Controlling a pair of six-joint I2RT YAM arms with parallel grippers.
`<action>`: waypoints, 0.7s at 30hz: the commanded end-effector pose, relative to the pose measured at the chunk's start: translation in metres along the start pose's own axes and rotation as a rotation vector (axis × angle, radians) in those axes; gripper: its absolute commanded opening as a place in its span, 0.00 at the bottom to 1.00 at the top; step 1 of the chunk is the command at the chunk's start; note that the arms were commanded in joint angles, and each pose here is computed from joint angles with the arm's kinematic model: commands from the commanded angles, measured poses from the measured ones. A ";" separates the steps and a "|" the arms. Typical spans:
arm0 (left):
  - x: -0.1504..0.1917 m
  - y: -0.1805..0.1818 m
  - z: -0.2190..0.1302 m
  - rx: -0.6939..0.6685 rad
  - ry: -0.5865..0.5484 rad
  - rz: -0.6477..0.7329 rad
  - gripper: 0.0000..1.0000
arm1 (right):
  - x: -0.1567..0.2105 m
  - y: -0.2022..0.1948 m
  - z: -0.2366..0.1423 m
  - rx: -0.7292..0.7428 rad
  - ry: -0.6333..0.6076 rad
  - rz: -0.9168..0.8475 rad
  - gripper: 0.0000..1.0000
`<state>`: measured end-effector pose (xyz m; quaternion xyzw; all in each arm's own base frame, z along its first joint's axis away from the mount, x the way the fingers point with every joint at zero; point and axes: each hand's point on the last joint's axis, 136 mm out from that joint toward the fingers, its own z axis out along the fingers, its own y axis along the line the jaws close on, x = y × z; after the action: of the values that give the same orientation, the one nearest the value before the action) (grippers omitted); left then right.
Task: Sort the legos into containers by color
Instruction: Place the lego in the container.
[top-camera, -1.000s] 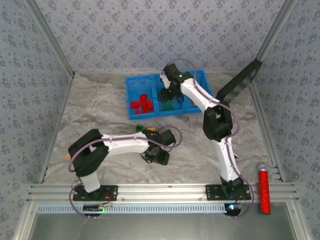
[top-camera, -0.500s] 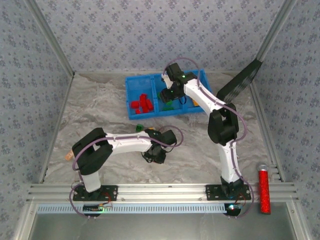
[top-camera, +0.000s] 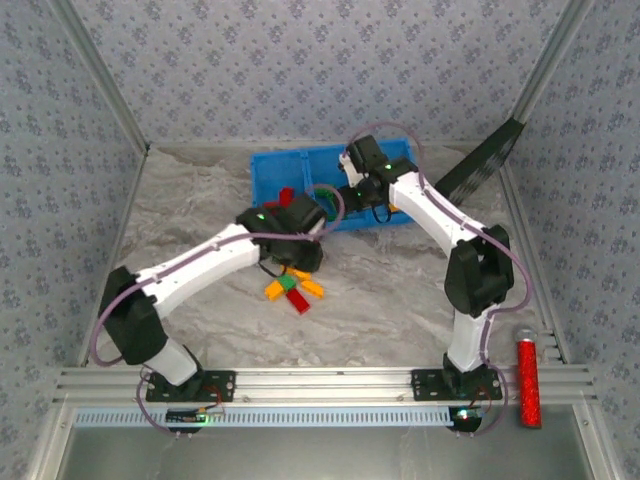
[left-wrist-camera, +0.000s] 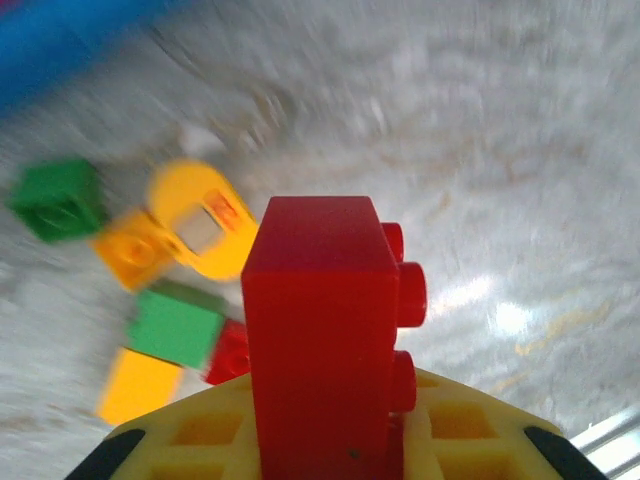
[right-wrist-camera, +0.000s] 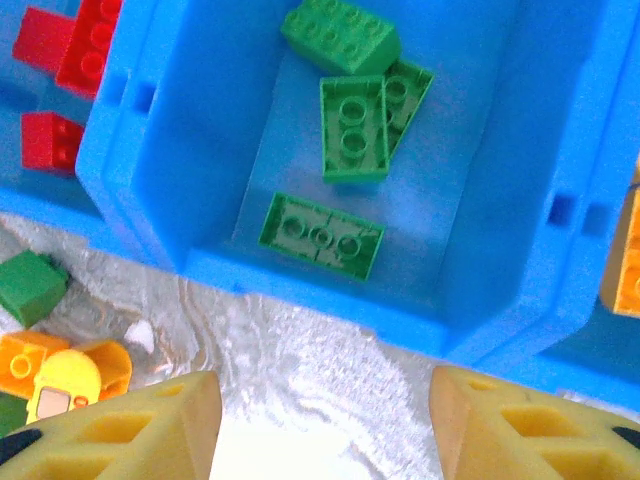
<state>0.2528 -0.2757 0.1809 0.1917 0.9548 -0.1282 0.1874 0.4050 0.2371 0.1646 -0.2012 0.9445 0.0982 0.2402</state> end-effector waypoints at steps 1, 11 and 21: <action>-0.026 0.033 -0.023 -0.053 -0.061 0.053 0.07 | 0.018 0.025 -0.002 -0.051 0.011 0.010 0.59; -0.135 0.125 -0.002 -0.150 -0.209 -0.106 0.07 | 0.094 0.125 0.008 -0.187 0.160 -0.270 0.65; -0.170 0.172 0.096 -0.219 -0.081 -0.131 0.06 | 0.151 0.145 0.033 -0.081 0.291 -0.517 0.69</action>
<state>0.4882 -0.2143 0.1413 0.1025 0.9620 -0.0496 0.2481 0.2407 0.3448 0.0975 -0.4290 0.8867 0.1017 0.1390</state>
